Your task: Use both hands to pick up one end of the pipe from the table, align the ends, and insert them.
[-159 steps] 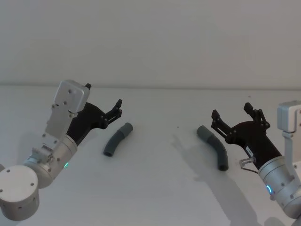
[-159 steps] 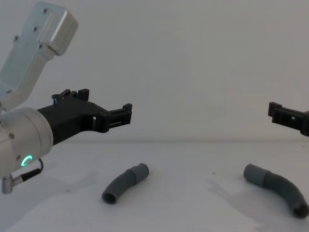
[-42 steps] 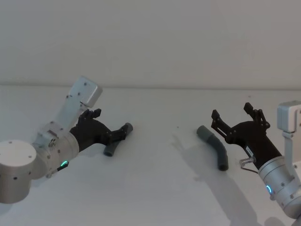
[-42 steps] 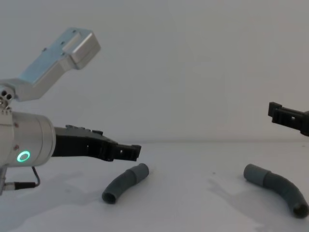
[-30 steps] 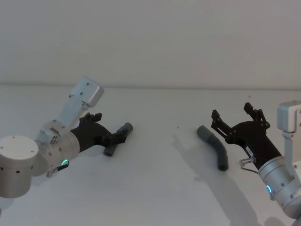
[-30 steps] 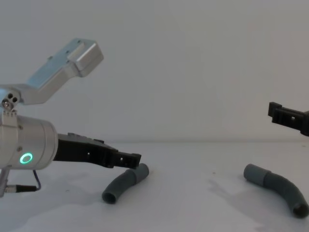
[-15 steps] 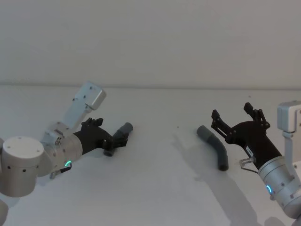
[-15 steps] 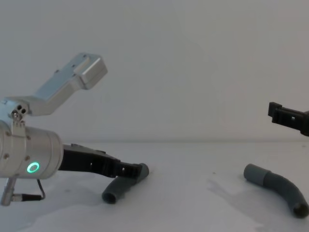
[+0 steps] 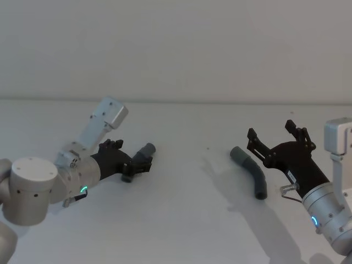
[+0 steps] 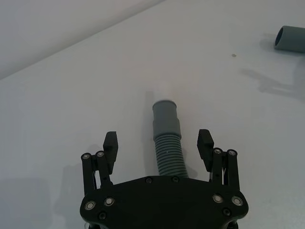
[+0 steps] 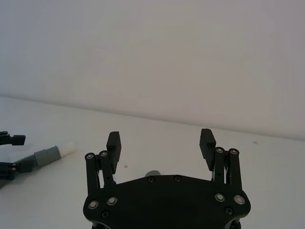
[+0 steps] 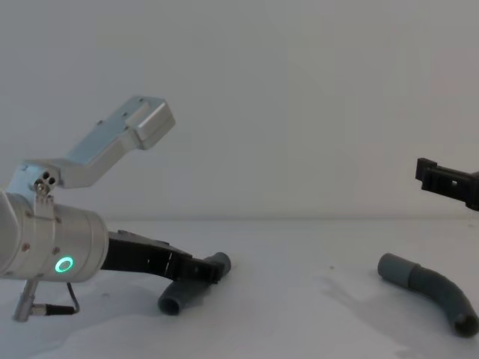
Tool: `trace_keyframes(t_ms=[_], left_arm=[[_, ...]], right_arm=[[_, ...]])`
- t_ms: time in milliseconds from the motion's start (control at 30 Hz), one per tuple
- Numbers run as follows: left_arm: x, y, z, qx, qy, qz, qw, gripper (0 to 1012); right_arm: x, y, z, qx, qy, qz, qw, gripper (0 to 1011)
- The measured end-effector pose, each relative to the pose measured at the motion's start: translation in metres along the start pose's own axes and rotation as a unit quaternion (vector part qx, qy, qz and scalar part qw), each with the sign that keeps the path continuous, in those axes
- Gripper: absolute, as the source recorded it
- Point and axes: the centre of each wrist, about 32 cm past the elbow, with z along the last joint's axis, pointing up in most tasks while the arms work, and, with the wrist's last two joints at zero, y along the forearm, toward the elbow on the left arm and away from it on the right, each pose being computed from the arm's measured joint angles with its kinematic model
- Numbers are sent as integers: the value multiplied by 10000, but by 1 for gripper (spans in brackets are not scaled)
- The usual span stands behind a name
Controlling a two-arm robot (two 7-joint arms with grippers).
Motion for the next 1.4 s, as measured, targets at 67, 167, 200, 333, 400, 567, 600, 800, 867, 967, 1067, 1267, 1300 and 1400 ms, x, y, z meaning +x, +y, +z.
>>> trace_keyframes(t_ms=[67,167,200,333,400,567,600,800,867,967,1067,1267,1300,1400], left_arm=[[9,-16,13,10,-18,-13,10000,1001],[20,-42,30,46,-47,-38,10000,1001],[25,-48,33,61,-52,-43,10000,1001],[44,-80,60,121,-88,-80,9999,1001],[54,-102,82,151,-107,-103,9998,1001],[73,-147,119,218,-114,-149,9996,1001],[75,-151,121,226,-114,-153,9996,1001],[90,-191,144,282,-83,-192,9994,1001],[93,-201,149,290,-72,-200,9994,1001],[97,-219,155,304,-49,-219,9993,1001],[102,-234,152,322,-23,-230,9992,1001],[98,-259,151,336,25,-266,9991,1001],[96,-262,152,336,34,-273,9991,1001],[91,-264,151,342,51,-284,9990,1001]], right_arm=[[0,0,0,0,0,0,10000,1001],[0,0,0,0,0,0,10000,1001],[0,0,0,0,0,0,10000,1001],[0,0,0,0,0,0,10000,1001],[0,0,0,0,0,0,10000,1001],[0,0,0,0,0,0,10000,1001],[0,0,0,0,0,0,10000,1001],[0,0,0,0,0,0,10000,1001],[0,0,0,0,0,0,10000,1001],[0,0,0,0,0,0,10000,1001],[0,0,0,0,0,0,10000,1001],[0,0,0,0,0,0,10000,1001],[0,0,0,0,0,0,10000,1001],[0,0,0,0,0,0,10000,1001]])
